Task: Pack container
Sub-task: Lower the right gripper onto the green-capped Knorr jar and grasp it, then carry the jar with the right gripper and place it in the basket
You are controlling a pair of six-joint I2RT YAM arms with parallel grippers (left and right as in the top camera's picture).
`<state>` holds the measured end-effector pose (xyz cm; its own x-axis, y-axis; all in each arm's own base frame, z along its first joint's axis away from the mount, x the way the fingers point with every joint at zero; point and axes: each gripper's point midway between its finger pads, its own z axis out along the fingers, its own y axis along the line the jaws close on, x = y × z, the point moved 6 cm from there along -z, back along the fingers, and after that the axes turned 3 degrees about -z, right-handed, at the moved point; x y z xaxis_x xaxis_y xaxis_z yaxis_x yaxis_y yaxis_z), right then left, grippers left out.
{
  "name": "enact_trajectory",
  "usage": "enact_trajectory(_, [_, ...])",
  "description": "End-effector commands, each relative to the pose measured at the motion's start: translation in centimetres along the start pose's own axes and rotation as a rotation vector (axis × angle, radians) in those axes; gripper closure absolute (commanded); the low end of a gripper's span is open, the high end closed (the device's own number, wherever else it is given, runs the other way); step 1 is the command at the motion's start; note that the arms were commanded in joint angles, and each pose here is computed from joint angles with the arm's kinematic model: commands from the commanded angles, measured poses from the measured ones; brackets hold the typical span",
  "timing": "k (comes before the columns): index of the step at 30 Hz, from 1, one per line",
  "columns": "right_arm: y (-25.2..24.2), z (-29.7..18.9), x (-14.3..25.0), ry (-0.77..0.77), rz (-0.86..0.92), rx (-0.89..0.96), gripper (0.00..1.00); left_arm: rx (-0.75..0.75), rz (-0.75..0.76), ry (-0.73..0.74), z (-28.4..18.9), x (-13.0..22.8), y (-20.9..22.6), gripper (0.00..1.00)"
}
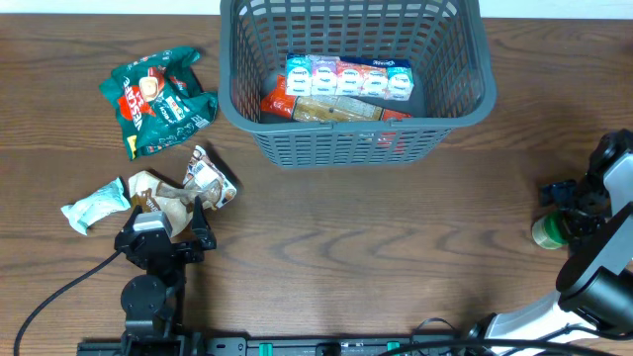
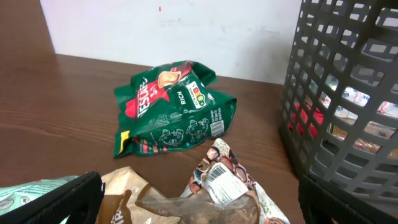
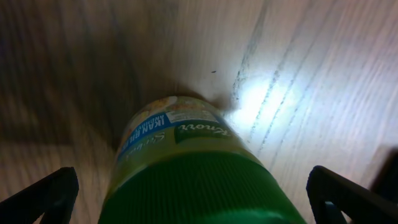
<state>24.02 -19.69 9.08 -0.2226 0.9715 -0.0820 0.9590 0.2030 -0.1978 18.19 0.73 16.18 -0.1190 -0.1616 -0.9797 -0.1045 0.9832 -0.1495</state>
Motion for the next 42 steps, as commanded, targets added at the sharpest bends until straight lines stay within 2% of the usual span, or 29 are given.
enact_trajectory(1, [-0.3,0.8,0.3,0.008,-0.004,0.0,0.01,-0.01,0.013,0.036,0.2,1.4,0.3,0.01])
enact_trajectory(9, [-0.4,2.5,0.9,0.002,-0.002,-0.009,0.03,-0.01,0.013,0.036,0.2,1.4,0.3,0.01])
enact_trajectory(17, [-0.3,3.5,1.4,0.008,-0.001,-0.026,0.18,-0.01,0.013,0.036,0.2,1.4,0.3,0.01])
enact_trajectory(19, [-0.3,3.5,1.4,0.007,-0.001,-0.026,0.25,-0.01,0.013,0.036,0.2,1.4,0.3,0.01])
enact_trajectory(23, [-0.3,3.5,1.4,0.009,-0.005,-0.026,0.59,-0.01,0.013,0.036,0.2,1.4,0.3,0.02])
enact_trajectory(25, [-0.2,3.5,1.5,0.014,-0.028,-0.034,0.99,-0.01,0.013,0.036,0.2,1.4,0.3,0.01])
enact_trajectory(30, [0.7,2.8,1.6,0.03,-0.117,-0.115,0.99,-0.01,0.013,0.036,0.2,1.4,0.3,0.01])
enact_trajectory(33, [1.6,0.5,1.0,-0.024,-0.165,-0.216,0.99,-0.01,0.013,0.036,0.2,1.4,0.3,0.01])
enact_trajectory(37, [2.9,-7.0,-0.9,-0.206,-0.215,-0.41,0.99,-0.01,0.013,0.036,0.2,1.4,0.3,0.01])
enact_trajectory(42, [2.6,-21.1,-1.8,-0.541,-0.321,-0.655,0.99,-0.01,0.013,0.036,0.2,1.4,0.3,0.01])
